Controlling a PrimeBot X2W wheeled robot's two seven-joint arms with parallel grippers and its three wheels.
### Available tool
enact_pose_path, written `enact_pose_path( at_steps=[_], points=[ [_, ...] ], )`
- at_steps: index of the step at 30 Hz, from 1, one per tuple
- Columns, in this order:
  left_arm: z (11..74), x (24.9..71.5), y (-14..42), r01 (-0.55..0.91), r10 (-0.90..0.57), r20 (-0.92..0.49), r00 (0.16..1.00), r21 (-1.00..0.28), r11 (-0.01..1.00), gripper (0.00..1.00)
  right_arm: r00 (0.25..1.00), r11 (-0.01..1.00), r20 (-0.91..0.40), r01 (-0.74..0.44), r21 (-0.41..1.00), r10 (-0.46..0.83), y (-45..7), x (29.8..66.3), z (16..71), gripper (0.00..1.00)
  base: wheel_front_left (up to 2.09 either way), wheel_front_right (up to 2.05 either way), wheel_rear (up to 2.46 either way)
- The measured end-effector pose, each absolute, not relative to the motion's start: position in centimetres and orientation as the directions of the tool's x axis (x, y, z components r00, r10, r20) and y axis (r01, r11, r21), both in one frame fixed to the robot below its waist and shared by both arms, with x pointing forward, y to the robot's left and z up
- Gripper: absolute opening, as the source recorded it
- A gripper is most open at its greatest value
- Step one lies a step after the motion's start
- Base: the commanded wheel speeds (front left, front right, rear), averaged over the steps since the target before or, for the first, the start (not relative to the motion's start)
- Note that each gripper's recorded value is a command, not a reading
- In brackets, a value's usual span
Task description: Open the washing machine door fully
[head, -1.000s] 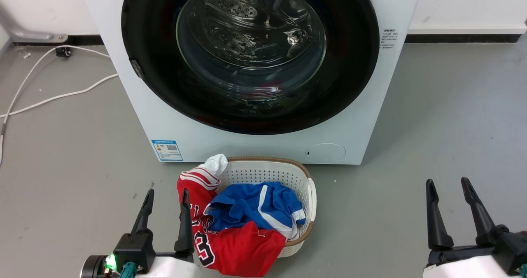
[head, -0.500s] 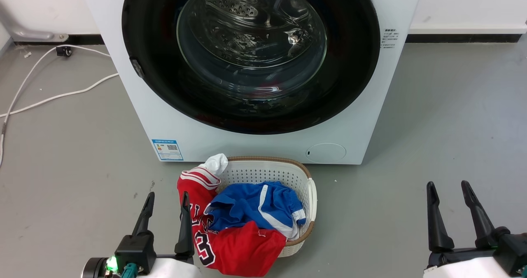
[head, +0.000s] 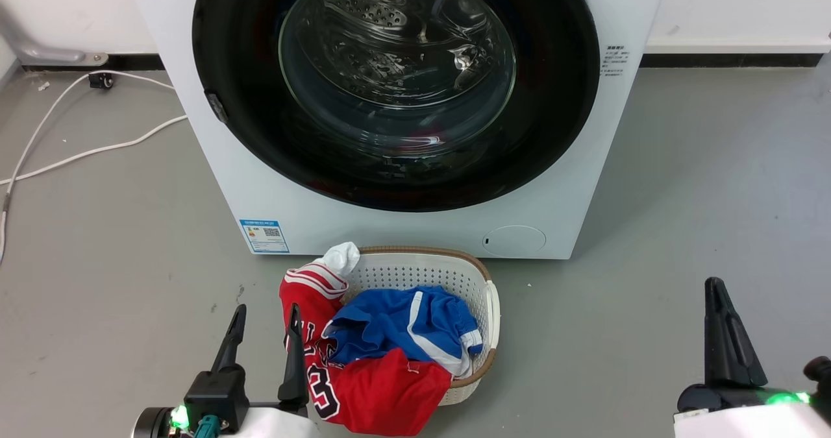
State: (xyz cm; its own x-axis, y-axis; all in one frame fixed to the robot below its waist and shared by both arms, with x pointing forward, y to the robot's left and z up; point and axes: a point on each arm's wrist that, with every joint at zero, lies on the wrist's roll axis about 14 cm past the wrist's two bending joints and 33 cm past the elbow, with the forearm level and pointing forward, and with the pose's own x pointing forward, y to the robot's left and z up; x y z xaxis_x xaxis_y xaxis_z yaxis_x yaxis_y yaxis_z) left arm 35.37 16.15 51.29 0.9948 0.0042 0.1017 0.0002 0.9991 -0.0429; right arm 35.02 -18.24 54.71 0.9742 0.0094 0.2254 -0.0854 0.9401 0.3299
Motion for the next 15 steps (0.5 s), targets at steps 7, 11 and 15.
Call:
enact_pose_path(
  at_steps=[7, 11, 15],
  points=[
    [51.4, 35.3, 16.0, 0.003, 0.002, 0.104, 0.995, -0.050, 0.999, 1.00, 0.984, 0.624, 0.145, -0.051, 0.780, -0.102, -18.8, 34.8, 52.6, 0.00, 0.00, 0.00, 0.00],
    [51.4, 35.3, 16.0, 0.004, 0.001, 0.104, 0.995, -0.052, 0.999, 1.00, 0.988, 0.390, 0.091, -0.034, 0.920, -0.128, -18.4, 34.8, 51.6, 0.00, 0.00, 0.00, 0.00],
    [51.3, 35.3, 16.0, 0.003, 0.002, 0.102, 0.995, -0.058, 0.998, 1.00, 0.987, 0.208, 0.079, -0.048, 0.977, -0.142, -18.0, 35.1, 51.9, 0.00, 0.00, 0.00, 0.00]
  ],
)
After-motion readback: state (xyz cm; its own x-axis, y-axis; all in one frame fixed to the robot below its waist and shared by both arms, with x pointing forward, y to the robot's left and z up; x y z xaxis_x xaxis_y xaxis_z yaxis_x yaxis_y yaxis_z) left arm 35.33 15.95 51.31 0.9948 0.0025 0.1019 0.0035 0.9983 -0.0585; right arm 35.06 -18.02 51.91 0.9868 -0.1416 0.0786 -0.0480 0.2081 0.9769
